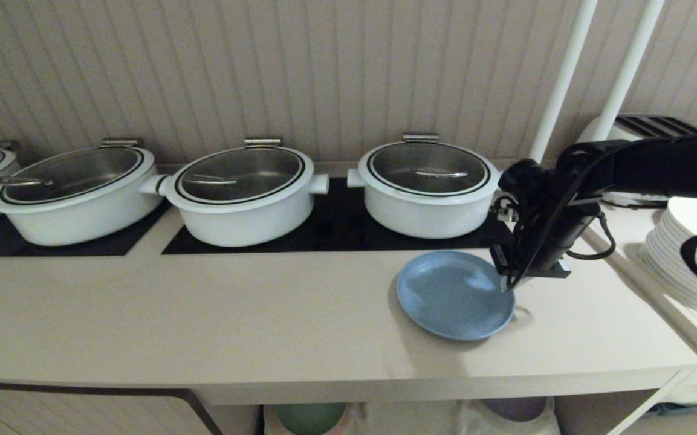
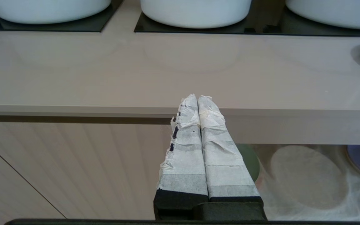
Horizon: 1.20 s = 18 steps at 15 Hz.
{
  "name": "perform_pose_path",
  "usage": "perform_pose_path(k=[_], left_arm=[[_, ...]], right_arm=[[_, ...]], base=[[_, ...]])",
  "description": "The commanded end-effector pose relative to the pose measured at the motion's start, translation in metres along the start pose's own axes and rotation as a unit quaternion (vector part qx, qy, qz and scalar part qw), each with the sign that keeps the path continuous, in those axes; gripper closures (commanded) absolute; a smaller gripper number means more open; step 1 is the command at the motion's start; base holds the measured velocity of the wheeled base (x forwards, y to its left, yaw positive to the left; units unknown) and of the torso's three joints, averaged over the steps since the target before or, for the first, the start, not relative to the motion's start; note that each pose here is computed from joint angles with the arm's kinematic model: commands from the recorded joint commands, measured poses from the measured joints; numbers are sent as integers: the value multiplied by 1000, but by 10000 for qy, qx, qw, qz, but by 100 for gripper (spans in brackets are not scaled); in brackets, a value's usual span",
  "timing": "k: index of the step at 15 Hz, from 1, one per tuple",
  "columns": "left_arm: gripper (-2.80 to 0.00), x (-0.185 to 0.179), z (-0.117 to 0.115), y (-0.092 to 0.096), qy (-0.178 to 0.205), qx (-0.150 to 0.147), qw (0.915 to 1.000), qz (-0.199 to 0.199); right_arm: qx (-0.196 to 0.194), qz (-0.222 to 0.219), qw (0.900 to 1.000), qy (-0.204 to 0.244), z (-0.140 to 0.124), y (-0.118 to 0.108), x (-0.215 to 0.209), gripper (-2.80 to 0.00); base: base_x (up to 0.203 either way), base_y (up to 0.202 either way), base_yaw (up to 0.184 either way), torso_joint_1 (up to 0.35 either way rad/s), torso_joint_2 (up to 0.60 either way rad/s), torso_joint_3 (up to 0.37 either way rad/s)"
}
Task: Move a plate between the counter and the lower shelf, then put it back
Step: Pick up the plate
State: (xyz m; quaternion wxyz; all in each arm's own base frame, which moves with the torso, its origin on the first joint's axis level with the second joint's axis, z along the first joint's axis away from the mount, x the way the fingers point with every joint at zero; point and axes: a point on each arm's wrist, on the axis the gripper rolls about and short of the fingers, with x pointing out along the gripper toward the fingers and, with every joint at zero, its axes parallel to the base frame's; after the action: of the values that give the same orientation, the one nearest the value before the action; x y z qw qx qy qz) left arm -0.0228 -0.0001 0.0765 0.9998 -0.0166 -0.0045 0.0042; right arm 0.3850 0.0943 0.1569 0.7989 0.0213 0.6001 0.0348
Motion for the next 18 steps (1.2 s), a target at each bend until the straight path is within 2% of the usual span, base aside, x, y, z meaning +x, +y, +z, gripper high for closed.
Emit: perform_pose_path(k=[1, 2, 5, 10, 18], left_arm=[[0, 0, 0, 0, -2, -3, 10000, 3], [0, 0, 0, 0, -3, -3, 10000, 3], [0, 0, 0, 0, -1, -3, 10000, 3], [0, 0, 0, 0, -1, -3, 10000, 3], [0, 0, 0, 0, -1, -3, 10000, 3]], right_arm=[[10, 12, 10000, -4, -9, -2, -13, 0], [25, 15, 10000, -10, -12, -2, -17, 0], [381, 53, 9992, -90, -17, -1, -27, 0], [424, 54, 9991, -82, -37, -5, -42, 0], [564, 149, 9976, -383, -65, -12, -67, 0]], base=[[0, 0, 0, 0, 0, 0], [0, 0, 0, 0, 0, 0], [0, 0, 0, 0, 0, 0], [0, 0, 0, 0, 0, 0], [0, 0, 0, 0, 0, 0]])
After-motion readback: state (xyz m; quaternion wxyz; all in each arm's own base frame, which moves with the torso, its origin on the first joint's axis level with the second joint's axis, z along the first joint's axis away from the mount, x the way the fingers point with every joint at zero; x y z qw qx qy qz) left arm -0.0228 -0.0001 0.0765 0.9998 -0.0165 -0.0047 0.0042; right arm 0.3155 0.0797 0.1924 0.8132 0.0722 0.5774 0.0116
